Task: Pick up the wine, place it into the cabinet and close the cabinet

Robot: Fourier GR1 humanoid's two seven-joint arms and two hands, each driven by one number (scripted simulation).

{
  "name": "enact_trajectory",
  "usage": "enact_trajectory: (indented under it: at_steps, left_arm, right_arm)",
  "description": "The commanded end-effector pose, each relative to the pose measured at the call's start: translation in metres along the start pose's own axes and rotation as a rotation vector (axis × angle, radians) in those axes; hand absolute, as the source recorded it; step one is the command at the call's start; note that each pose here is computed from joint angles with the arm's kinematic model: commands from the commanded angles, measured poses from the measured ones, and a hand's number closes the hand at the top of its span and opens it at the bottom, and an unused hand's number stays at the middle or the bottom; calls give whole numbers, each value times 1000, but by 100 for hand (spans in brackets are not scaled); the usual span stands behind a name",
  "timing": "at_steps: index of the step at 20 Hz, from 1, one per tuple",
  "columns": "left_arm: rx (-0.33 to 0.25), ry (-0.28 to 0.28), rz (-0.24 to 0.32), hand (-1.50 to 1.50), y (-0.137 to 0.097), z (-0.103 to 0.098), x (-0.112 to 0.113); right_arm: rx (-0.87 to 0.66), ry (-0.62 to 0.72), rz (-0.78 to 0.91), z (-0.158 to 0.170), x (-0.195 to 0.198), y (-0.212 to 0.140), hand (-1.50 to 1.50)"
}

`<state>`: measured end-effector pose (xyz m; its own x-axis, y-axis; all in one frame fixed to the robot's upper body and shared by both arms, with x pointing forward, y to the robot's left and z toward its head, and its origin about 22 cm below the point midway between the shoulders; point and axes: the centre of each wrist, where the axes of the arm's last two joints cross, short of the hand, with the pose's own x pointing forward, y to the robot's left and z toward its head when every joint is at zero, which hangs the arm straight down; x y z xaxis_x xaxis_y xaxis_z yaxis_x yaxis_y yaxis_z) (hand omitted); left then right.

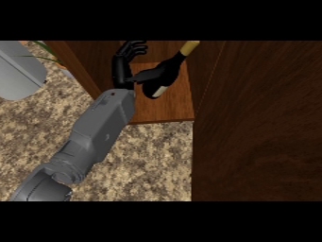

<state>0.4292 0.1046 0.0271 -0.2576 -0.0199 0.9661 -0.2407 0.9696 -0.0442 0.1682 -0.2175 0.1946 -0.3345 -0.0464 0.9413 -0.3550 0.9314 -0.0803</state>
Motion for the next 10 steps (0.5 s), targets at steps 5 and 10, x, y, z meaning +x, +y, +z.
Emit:
enact_trajectory:
  at_steps: [5, 10]
  left_arm:
    - [24, 31, -105, -150, 21, 10, -22]
    - [26, 18, -144, -150, 15, 17, -25]
  right_arm:
    - [4, -38, -13, 11, 16, 7, -150]
    - [3, -38, -7, 2, 14, 4, -150]
